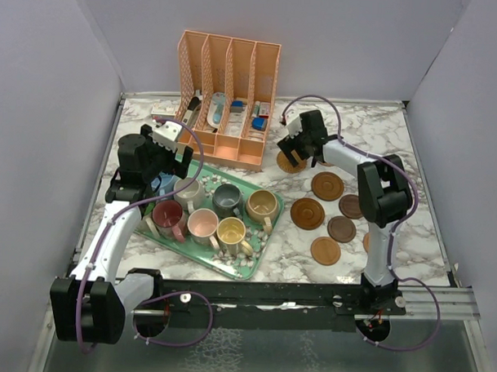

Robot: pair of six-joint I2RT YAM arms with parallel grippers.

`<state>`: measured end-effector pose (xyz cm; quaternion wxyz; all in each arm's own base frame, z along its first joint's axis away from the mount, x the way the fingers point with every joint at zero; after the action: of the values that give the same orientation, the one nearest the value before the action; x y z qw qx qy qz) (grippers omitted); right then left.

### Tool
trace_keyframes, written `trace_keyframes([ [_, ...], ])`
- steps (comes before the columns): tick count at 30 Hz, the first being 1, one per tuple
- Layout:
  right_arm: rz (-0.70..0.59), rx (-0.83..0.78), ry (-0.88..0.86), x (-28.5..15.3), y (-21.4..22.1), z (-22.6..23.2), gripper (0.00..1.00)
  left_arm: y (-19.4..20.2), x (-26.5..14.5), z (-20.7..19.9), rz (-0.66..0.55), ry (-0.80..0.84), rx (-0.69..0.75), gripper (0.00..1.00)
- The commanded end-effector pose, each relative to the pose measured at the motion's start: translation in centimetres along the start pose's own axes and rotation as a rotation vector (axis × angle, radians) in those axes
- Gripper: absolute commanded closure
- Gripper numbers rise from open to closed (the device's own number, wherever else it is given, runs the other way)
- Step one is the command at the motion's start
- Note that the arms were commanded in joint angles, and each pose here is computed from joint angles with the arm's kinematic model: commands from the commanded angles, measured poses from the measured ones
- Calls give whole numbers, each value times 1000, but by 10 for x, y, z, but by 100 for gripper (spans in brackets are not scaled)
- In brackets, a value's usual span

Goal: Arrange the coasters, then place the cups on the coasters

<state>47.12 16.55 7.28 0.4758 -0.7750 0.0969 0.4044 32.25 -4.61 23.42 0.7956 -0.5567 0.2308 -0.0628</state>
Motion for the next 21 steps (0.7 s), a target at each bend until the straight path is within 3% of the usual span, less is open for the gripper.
trace_keyframes([
  [1,148,-1,83,19,36,-26,8,3,3,-1,-6,6,13,1],
  [12,164,37,111,21,30,-58,8,6,5,0,9,5,21,1],
  [21,18,89,3,-11,-19,-53,8,9,7,-1,17,11,29,1],
])
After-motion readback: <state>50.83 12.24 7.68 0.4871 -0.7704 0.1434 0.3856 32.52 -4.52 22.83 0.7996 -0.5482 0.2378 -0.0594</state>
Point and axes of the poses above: each gripper's point midway between its finger pads, its own x axis out along the fingers, its own z axis along the line the jaws close on, y = z × x, the point moved 4 cm from there along -x, back along the fingers, and after that the axes turned 7 degrees about x, right-handed, at the moved point
